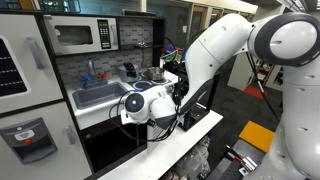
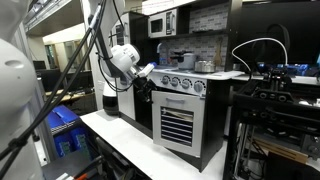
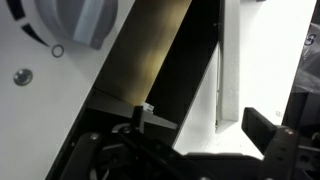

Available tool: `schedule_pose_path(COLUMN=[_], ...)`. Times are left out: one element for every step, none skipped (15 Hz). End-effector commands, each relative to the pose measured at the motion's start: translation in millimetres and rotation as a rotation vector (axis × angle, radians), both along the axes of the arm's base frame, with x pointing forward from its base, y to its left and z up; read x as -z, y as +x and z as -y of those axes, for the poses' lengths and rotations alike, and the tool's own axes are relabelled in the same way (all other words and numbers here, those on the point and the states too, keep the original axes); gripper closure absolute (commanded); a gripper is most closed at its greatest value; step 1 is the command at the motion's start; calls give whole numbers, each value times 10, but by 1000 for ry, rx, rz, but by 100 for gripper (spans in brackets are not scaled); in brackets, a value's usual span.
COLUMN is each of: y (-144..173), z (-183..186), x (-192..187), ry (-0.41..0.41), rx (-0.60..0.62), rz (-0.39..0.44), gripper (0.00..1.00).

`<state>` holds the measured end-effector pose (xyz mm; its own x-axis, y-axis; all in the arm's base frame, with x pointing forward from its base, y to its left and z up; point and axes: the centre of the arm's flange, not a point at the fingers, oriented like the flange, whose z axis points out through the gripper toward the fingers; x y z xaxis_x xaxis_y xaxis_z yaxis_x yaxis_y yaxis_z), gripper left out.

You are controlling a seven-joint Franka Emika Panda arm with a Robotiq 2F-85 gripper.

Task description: Move the pot from the stove and put it in the stove cabinet

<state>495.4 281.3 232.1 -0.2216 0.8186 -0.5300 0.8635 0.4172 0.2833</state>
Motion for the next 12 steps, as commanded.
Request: schedule_pose_path(y=[-50,-71,-100,-128,-158,-187,-216,-249,-300,-345,-392,-438], z=[9,25,48,67,82,91,97,100,104,105,108,121], x=[45,48,45,41,32,22,5,-6,-27,-42,-58,-82], ry=[-55,-68,-82,-98,-110,-118,-120,-120,-118,-116,-112,-108], rx=[5,12,18,19,20,26,32,31,27,28,25,20], rz=[8,3,-3,-8,-16,-23,-32,-40,-43,-46,-48,-49], gripper=[0,0,0,0,0,0,0,0,0,0,0,0])
